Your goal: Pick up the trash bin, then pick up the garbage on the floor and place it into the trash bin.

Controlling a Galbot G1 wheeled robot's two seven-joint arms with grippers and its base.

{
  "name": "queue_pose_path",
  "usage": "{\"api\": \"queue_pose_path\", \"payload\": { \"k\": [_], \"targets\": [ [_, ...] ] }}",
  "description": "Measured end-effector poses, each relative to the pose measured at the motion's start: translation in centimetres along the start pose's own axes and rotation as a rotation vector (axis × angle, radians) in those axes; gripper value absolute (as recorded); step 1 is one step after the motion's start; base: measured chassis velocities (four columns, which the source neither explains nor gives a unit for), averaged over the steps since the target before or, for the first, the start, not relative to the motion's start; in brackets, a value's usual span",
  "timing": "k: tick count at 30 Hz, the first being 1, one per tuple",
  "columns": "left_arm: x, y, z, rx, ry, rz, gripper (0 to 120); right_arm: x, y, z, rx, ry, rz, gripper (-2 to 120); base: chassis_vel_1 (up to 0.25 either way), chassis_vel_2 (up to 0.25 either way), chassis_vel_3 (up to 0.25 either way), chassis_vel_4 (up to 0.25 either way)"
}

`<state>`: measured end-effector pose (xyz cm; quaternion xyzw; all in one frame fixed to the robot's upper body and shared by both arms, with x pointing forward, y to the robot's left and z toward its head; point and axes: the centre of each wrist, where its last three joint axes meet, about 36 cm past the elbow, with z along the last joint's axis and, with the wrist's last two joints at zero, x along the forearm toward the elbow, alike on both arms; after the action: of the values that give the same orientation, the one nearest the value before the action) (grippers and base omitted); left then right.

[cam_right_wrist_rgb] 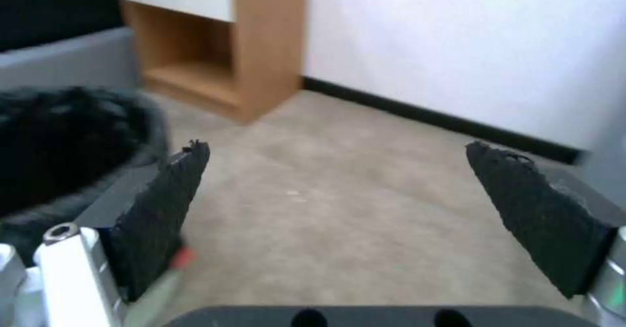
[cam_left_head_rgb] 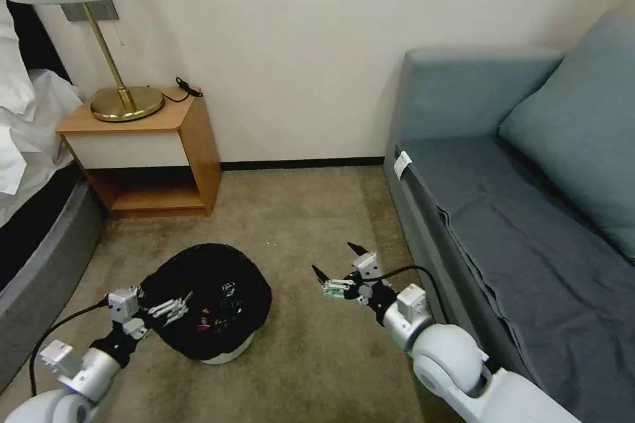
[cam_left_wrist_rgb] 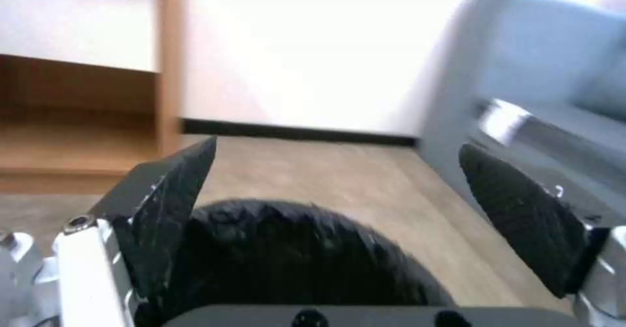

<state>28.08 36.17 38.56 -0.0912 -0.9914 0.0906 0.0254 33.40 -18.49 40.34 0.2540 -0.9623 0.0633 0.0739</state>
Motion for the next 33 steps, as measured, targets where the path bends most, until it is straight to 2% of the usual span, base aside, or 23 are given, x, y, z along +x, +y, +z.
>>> {"api": "queue_pose_path", "payload": {
  "k": [2,4,5,7,9,11,12,14,19,24,28,33],
  "targets": [
    [-0.9,-2.7,0.2,-0.010,-0.057,-0.102,100,1.1,0.8,0.4,0.021,-0.009,0.076,100,0.000,0.000,0.000,0.000],
    [-1.5,-4.8,0.6,-0.048,-0.104,-0.158,100,2.3,1.5,0.6,0.038,-0.027,0.148,100,0.000,0.000,0.000,0.000],
    [-1.5,-4.8,0.6,-0.048,-0.104,-0.158,100,2.3,1.5,0.6,0.038,-0.027,0.148,100,0.000,0.000,0.000,0.000],
    [-1.6,-6.9,1.1,-0.061,-0.117,-0.161,100,3.2,1.6,0.8,0.071,-0.066,0.210,100,0.000,0.000,0.000,0.000],
    [-1.2,-8.6,1.6,-0.064,-0.111,-0.136,100,3.9,1.8,0.7,0.089,-0.100,0.261,100,0.000,0.000,0.000,0.000],
    [-1.0,-9.2,1.8,-0.061,-0.108,-0.126,100,4.1,1.8,0.6,0.091,-0.112,0.278,100,0.000,0.000,0.000,0.000],
    [-0.6,-10.3,2.2,-0.045,-0.101,-0.110,100,4.4,1.9,0.4,0.099,-0.132,0.308,100,0.000,0.000,0.000,0.000],
    [0.0,-11.4,2.8,-0.017,-0.074,-0.105,100,4.9,2.0,0.2,0.117,-0.148,0.339,100,0.000,0.000,0.000,0.000],
    [0.8,-12.1,3.4,-0.004,-0.039,-0.136,100,5.9,2.5,0.4,0.117,-0.168,0.415,100,0.000,0.000,0.000,0.000],
    [1.0,-12.2,3.5,0.009,-0.033,-0.173,100,6.3,3.3,0.1,0.102,-0.197,0.482,100,0.000,0.000,0.000,0.000],
    [1.1,-12.5,3.7,0.032,-0.032,-0.172,100,6.3,3.8,-0.6,0.075,-0.213,0.535,100,0.000,0.000,0.000,0.000],
    [1.3,-12.6,3.7,0.025,-0.028,-0.188,100,6.3,4.4,-0.9,0.050,-0.213,0.580,100,0.000,0.000,0.000,0.000]
  ]
}}
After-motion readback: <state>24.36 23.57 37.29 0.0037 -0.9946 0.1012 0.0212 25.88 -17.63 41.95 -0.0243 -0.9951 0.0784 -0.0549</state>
